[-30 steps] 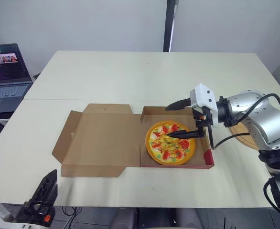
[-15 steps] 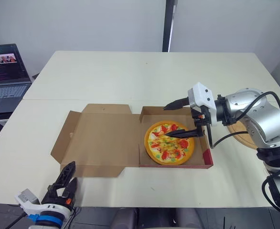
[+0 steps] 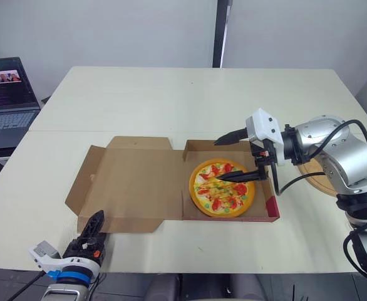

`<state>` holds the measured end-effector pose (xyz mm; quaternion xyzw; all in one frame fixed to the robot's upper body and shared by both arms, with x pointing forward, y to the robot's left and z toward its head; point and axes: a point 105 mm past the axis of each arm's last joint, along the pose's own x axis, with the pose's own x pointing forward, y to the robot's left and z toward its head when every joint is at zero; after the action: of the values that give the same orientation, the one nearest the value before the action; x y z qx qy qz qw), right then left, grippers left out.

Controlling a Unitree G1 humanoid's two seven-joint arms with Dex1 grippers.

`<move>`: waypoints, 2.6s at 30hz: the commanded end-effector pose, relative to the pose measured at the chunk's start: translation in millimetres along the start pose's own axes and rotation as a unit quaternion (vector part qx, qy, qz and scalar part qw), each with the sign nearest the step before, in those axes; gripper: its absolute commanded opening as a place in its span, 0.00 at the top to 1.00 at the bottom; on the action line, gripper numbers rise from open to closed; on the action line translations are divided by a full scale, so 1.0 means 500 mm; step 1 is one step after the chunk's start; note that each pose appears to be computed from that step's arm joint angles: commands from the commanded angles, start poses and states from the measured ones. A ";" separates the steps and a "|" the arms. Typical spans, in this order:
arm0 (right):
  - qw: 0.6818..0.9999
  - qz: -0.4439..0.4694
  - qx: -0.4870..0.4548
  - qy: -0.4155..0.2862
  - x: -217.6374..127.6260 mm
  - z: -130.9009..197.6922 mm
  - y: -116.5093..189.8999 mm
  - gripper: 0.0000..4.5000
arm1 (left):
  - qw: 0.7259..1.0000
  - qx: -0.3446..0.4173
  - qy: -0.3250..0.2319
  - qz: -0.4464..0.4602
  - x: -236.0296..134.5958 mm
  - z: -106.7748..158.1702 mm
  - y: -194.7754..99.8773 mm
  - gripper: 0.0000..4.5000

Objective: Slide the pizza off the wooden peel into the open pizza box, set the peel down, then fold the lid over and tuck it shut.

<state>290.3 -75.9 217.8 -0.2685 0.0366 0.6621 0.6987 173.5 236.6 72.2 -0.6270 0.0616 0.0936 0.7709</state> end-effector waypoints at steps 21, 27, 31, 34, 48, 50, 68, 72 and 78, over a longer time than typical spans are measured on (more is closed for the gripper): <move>0.983 -0.179 0.010 0.037 -0.082 -0.033 -0.088 0.04 | 0.992 0.110 0.006 -0.064 0.007 0.041 -0.057 1.00; 0.939 -0.304 -0.007 0.158 -0.143 -0.128 -0.175 0.44 | 0.984 0.148 0.024 -0.092 0.026 0.056 -0.092 1.00; 0.920 -0.324 -0.029 0.220 -0.139 -0.183 -0.211 0.78 | 0.981 0.162 0.031 -0.099 0.043 0.068 -0.093 1.00; 0.913 -0.318 -0.035 0.254 -0.130 -0.220 -0.223 0.98 | 0.978 0.172 0.044 -0.106 0.058 0.071 -0.097 1.00; 0.956 -0.135 -0.006 0.261 -0.114 -0.254 -0.123 1.00 | 0.919 0.308 0.130 -0.209 0.152 0.091 -0.207 1.00; 0.962 -0.108 0.002 0.251 -0.111 -0.249 -0.098 1.00 | 0.903 0.333 0.149 -0.228 0.169 0.086 -0.228 1.00; 0.980 -0.057 0.092 0.167 -0.073 -0.202 0.040 1.00 | 0.737 0.485 0.253 -0.397 0.249 0.028 -0.411 1.00; 0.980 -0.059 0.111 0.152 -0.064 -0.197 0.061 1.00 | 0.726 0.487 0.251 -0.415 0.250 0.024 -0.429 1.00; 0.977 -0.082 0.141 0.136 -0.060 -0.194 0.071 1.00 | 0.703 0.491 0.258 -0.444 0.236 0.021 -0.466 1.00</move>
<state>284.1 -149.4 122.8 -0.2600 0.2286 0.5475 0.7619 345.8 211.4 254.3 -0.1297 0.0330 -0.4487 0.8836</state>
